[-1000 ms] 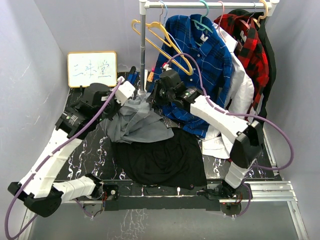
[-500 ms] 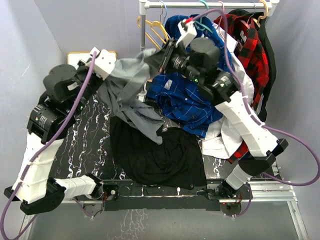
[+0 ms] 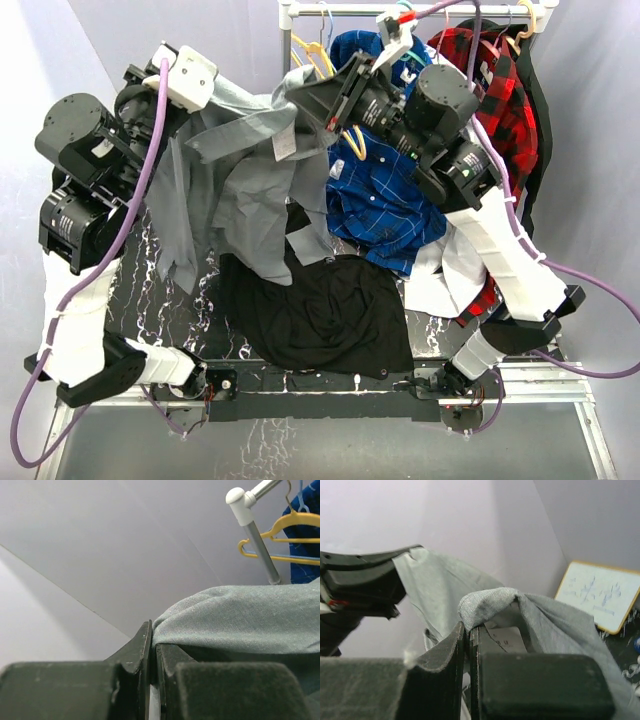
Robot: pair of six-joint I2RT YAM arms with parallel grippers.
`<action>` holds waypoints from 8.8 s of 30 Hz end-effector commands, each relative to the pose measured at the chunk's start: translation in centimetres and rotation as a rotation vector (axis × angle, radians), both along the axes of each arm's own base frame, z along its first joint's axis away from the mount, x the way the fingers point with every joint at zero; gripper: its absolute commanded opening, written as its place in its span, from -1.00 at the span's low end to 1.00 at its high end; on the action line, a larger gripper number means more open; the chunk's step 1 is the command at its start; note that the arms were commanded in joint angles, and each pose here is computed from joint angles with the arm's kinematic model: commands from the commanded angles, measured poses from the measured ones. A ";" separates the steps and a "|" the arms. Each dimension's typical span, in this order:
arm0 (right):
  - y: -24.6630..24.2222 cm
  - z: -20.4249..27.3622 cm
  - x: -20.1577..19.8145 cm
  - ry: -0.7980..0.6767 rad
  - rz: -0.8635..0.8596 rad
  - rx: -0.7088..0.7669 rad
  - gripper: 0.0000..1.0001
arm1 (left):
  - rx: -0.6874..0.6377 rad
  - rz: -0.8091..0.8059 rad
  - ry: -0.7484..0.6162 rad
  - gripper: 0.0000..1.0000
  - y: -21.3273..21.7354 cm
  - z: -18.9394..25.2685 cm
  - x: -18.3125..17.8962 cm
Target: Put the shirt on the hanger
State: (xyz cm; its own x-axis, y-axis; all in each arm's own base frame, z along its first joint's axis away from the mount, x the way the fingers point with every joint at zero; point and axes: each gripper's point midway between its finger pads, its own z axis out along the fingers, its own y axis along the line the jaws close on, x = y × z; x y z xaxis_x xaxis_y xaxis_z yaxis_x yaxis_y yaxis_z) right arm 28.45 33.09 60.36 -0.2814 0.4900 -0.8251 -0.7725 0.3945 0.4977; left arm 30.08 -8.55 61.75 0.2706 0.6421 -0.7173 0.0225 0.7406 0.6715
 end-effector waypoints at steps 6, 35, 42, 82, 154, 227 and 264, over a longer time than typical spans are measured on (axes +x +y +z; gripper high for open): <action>1.3 -14.9 -4.5 0.412 0.189 0.012 -1.00 | 0.006 -0.148 0.492 -1.00 -2.4 -20.0 -2.3; 2.3 -38.5 4.0 0.866 -0.292 -0.158 -1.00 | -0.117 0.240 0.867 -1.00 5.7 -43.9 8.0; 6.5 -40.1 6.1 0.920 -0.115 -0.148 0.27 | -0.219 0.248 0.918 -1.00 4.9 -45.6 7.7; -9.6 -16.7 9.6 0.237 -0.551 -0.361 0.28 | -0.310 0.351 0.939 0.85 5.1 -40.0 11.4; -5.2 -16.6 20.8 0.185 -0.526 -0.288 -0.72 | -0.360 0.182 1.086 0.80 1.8 -38.5 7.0; -15.8 -22.3 -25.1 0.452 0.286 -0.045 -1.00 | -0.035 0.031 0.950 -1.00 -4.3 -39.6 1.6; -5.5 -28.8 -11.4 0.369 0.347 -0.148 -1.00 | -0.209 -0.094 0.923 -1.00 -4.3 -33.3 -1.0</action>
State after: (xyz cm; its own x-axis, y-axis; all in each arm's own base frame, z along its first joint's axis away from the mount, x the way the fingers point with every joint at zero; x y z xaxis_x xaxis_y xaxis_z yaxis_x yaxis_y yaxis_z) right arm 16.04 26.81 28.03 -0.7981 0.1662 -0.5791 -0.5286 0.2682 0.8054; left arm 29.44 -13.08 26.20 -0.4350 0.5310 -0.7272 0.5587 0.7925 0.2446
